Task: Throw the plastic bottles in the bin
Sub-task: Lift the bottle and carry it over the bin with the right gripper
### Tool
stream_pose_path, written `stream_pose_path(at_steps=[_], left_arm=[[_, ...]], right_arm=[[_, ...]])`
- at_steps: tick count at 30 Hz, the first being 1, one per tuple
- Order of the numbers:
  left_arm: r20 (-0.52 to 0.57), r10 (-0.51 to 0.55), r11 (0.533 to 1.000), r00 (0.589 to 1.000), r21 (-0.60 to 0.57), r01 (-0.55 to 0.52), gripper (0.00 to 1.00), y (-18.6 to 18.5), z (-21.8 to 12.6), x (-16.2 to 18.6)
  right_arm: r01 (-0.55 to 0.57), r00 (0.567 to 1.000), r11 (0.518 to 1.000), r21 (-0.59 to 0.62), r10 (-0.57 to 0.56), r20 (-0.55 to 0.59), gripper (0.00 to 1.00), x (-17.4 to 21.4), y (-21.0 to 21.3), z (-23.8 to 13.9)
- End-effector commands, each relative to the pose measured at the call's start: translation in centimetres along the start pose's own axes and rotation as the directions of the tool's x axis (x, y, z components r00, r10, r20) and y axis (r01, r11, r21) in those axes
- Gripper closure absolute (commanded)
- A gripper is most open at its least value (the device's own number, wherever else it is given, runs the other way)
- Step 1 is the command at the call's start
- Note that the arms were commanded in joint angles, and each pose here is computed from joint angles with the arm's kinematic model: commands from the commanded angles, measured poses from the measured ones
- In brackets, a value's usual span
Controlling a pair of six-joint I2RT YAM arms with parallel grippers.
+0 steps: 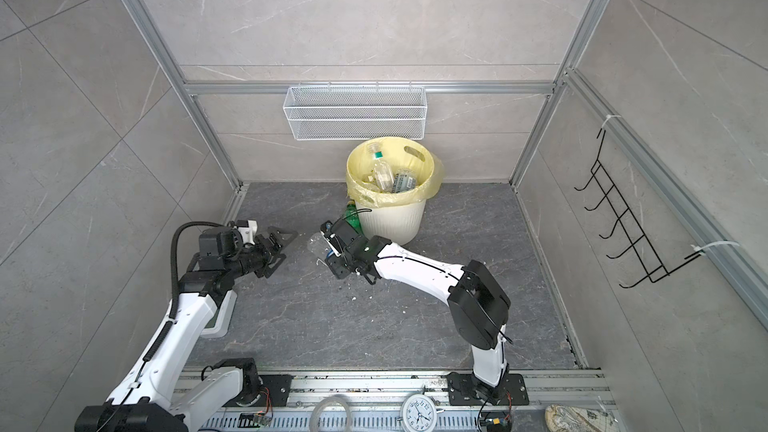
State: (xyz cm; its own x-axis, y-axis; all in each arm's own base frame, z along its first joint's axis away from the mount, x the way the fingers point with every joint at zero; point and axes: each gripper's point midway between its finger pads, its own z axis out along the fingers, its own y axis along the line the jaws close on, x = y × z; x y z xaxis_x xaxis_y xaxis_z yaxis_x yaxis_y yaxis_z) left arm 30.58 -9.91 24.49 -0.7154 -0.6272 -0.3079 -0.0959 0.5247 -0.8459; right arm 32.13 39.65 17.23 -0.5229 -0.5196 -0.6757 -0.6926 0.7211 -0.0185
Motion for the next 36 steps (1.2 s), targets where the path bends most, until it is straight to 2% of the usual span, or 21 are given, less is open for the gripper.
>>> stream_pose_path(at_steps=[1, 8, 13, 17, 21, 24, 28, 29, 31, 33, 36], left_arm=[[0.076, 0.127, 0.984, 0.989, 0.115, -0.135, 0.0, -5.4, -2.5, -1.8], [0.152, 0.173, 0.954, 0.973, 0.22, -0.204, 0.0, -10.5, -4.2, -3.7], [0.135, 0.255, 0.914, 0.958, 0.291, -0.284, 0.0, -14.7, -3.3, -3.1], [0.121, 0.34, 0.869, 0.933, 0.339, -0.36, 0.0, -18.3, -2.4, -1.8], [0.12, 0.425, 0.817, 0.897, 0.376, -0.437, 0.0, -21.4, -1.3, -0.3], [0.112, 0.465, 0.804, 0.878, 0.362, -0.472, 0.0, -22.1, 0.0, 0.7], [0.055, 0.46, 0.821, 0.886, 0.354, -0.448, 0.0, -21.2, 2.1, 1.4], [0.037, 0.458, 0.825, 0.888, 0.355, -0.441, 0.0, -20.9, 2.6, 1.6], [0.009, 0.456, 0.833, 0.89, 0.348, -0.43, 0.0, -20.3, 3.1, 1.9], [-0.005, 0.453, 0.841, 0.891, 0.334, -0.426, 0.0, -19.6, 3.5, 2.1], [-0.023, 0.445, 0.855, 0.895, 0.31, -0.416, 0.0, -18.6, 4.1, 2.3]], right_arm=[[0.0, 0.995, 0.999, 0.042, -0.004, 0.104, 0.49, -4.5, -0.9, -5.7], [-0.016, 0.955, 0.986, 0.168, -0.035, 0.294, 0.49, -11.9, -3.7, -14.9], [-0.056, 0.911, 0.955, 0.291, -0.07, 0.405, 0.49, -15.9, -6.6, -20.7], [-0.141, 0.861, 0.921, 0.362, -0.066, 0.504, 0.49, -18.2, -9.6, -25.6], [-0.278, 0.79, 0.876, 0.394, -0.025, 0.613, 0.48, -19.5, -13.5, -29.6], [-0.361, 0.777, 0.848, 0.389, 0.043, 0.628, 0.48, -19.3, -17.2, -28.6], [-0.426, 0.834, 0.793, 0.436, 0.156, 0.53, 0.46, -17.7, -23.1, -22.4], [-0.43, 0.852, 0.776, 0.461, 0.18, 0.492, 0.43, -17.0, -24.4, -20.7], [-0.435, 0.871, 0.75, 0.499, 0.212, 0.442, 0.28, -16.1, -25.6, -18.7], [-0.436, 0.876, 0.751, 0.496, 0.227, 0.426, 0.13, -16.0, -25.6, -18.2], [-0.442, 0.869, 0.76, 0.477, 0.232, 0.436, 0.01, -16.1, -25.4, -18.3]])
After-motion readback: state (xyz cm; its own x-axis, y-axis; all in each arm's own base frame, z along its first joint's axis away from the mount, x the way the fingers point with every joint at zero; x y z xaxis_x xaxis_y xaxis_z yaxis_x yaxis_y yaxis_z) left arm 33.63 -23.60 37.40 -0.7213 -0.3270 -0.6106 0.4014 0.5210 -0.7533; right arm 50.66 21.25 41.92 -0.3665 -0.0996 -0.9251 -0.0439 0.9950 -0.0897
